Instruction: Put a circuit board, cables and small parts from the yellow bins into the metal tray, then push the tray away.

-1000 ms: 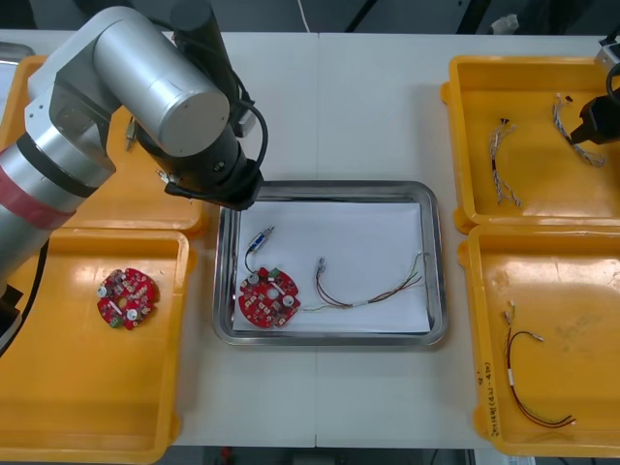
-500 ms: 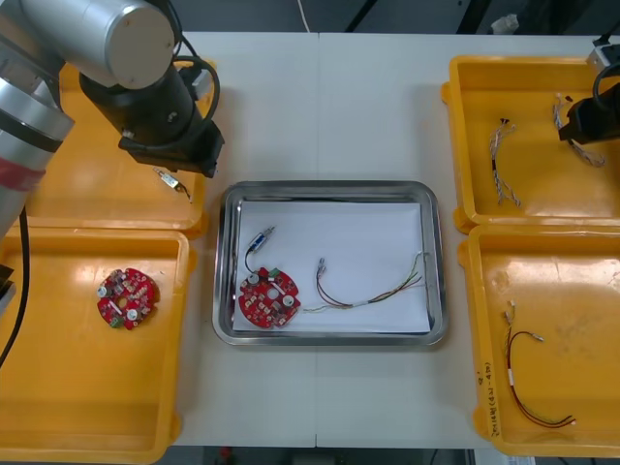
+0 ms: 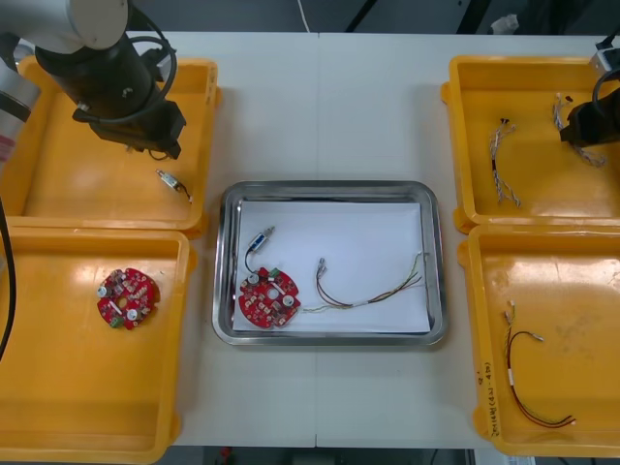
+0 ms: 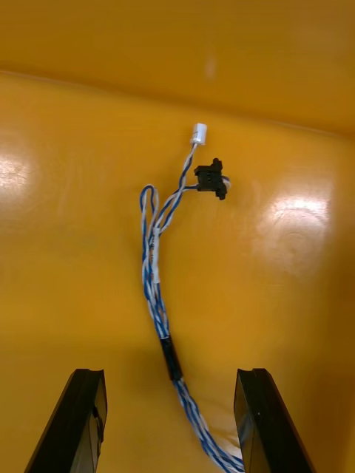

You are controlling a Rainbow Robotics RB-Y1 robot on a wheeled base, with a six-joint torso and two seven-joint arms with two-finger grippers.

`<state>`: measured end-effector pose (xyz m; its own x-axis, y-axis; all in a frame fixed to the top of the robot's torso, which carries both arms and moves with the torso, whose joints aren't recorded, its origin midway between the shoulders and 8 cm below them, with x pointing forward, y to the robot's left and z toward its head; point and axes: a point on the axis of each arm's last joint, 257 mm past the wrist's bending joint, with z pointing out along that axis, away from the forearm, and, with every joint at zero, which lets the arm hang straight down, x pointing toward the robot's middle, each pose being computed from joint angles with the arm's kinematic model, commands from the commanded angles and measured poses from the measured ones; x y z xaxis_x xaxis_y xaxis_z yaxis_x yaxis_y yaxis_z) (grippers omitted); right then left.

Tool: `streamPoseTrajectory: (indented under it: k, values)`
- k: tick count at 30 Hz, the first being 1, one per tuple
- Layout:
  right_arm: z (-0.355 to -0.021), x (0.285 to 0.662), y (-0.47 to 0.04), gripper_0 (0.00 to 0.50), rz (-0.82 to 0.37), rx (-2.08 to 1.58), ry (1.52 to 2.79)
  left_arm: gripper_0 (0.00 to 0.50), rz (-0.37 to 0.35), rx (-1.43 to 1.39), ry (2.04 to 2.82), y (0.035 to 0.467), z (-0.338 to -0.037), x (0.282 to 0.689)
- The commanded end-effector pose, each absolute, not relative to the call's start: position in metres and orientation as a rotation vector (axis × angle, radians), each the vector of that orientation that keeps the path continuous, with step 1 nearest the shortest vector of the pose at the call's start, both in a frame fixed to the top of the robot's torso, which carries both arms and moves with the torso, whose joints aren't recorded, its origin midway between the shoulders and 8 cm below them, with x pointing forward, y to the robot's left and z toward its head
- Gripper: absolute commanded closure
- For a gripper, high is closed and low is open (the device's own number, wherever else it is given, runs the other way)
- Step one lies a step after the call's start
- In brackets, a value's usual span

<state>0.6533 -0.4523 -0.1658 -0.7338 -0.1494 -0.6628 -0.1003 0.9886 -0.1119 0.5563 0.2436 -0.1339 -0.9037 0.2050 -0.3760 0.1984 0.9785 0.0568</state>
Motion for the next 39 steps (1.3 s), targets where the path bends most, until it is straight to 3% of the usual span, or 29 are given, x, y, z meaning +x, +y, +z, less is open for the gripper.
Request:
streamPoseTrajectory:
  k: [1, 13, 23, 34, 35, 36, 37, 38, 39]
  values:
    - [-0.166, 0.66, -0.446, 0.0, -0.041, -0.163, 2.352, 0.0, 0.096, 0.418, 2.606, 0.27, -0.081, 0.584]
    - [-0.172, 0.66, -0.453, 0.0, -0.05, -0.144, 2.334, 0.0, 0.118, 0.353, 2.528, 0.293, -0.074, 0.622]
    - [-0.185, 0.658, -0.454, 0.0, -0.01, -0.102, 2.318, 0.0, 0.155, 0.343, 2.509, 0.307, -0.069, 0.634]
    - [-0.194, 0.653, -0.457, 0.0, -0.013, -0.111, 2.328, 0.0, 0.126, 0.357, 2.494, 0.32, -0.076, 0.65]
    - [-0.194, 0.653, -0.457, 0.016, -0.012, -0.111, 2.329, 0.0, 0.124, 0.356, 2.49, 0.319, -0.077, 0.652]
    - [-0.194, 0.653, -0.457, 0.07, -0.014, -0.115, 2.329, 0.0, 0.126, 0.351, 2.487, 0.32, -0.078, 0.654]
    - [-0.197, 0.652, -0.456, 0.147, -0.014, -0.119, 2.334, 0.0, 0.127, 0.348, 2.485, 0.32, -0.08, 0.655]
    - [-0.197, 0.652, -0.456, 0.287, -0.014, -0.121, 2.333, 0.0, 0.128, 0.343, 2.484, 0.32, -0.083, 0.657]
    - [-0.198, 0.652, -0.455, 0.331, -0.013, -0.124, 2.333, 0.0, 0.128, 0.342, 2.48, 0.32, -0.084, 0.658]
